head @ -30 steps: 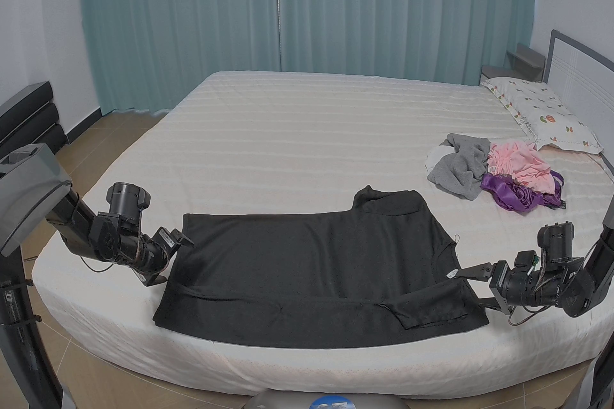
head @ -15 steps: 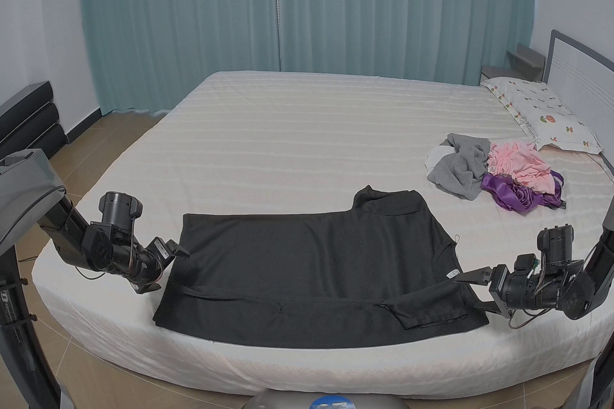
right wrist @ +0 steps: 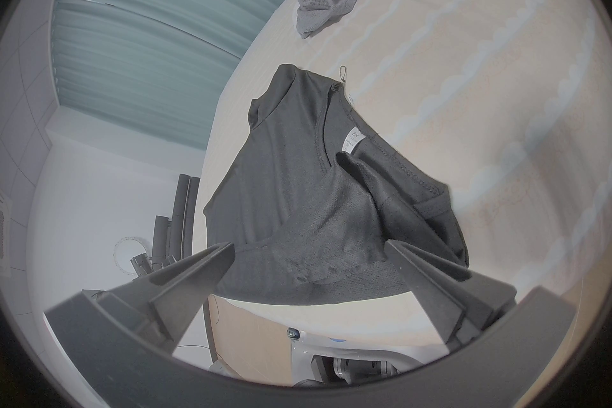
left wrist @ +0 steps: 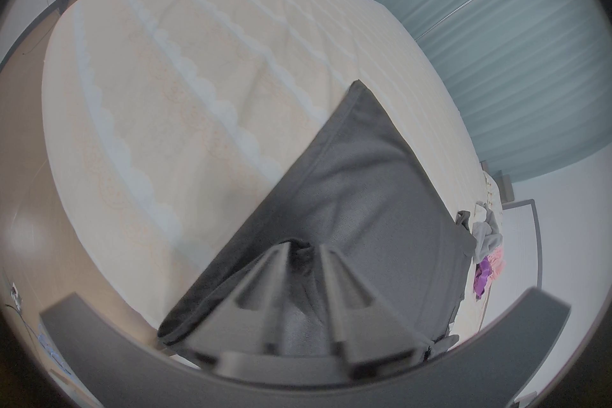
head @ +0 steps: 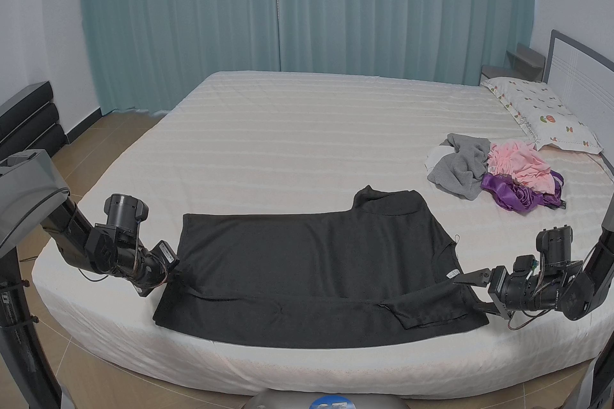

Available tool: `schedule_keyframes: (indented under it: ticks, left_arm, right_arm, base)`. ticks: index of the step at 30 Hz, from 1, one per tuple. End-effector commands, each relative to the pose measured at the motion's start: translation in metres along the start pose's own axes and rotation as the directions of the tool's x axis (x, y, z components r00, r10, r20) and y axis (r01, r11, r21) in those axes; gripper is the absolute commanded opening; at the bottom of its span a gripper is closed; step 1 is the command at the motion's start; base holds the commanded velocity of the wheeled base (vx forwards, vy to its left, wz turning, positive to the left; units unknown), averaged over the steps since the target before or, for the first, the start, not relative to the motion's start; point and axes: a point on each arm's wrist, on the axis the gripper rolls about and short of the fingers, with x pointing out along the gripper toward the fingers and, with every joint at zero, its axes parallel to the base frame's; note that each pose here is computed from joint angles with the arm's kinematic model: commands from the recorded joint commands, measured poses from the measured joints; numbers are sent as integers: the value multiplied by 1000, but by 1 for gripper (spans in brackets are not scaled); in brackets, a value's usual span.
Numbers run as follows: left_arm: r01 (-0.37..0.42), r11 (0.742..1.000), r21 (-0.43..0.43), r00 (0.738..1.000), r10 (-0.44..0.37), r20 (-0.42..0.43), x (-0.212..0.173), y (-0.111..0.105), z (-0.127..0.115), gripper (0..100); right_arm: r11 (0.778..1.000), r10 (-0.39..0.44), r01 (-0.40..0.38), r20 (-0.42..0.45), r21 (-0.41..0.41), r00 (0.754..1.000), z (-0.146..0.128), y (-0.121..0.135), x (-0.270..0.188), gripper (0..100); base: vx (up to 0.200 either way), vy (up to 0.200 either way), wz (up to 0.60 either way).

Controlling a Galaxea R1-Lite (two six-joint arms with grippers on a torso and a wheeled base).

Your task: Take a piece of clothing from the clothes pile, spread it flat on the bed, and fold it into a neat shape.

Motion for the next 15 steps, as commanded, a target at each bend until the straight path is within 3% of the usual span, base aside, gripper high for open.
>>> schedule_keyframes:
  ticks: [1, 15]
  left_arm:
    - [-8, 1000, -5, 1000, 8, -7, 1, 3, -1, 0]
    - [-22, 998, -62, 1000, 22, 0, 8, 9, 5, 0]
  right_arm:
    - [1000, -2, 2, -4, 0, 1000, -1, -1, 1, 100]
    - [1000, -3, 3, -21, -7, 1000, -5, 1, 2, 100]
  base:
    - [0, 0, 0]
    - [0, 0, 0]
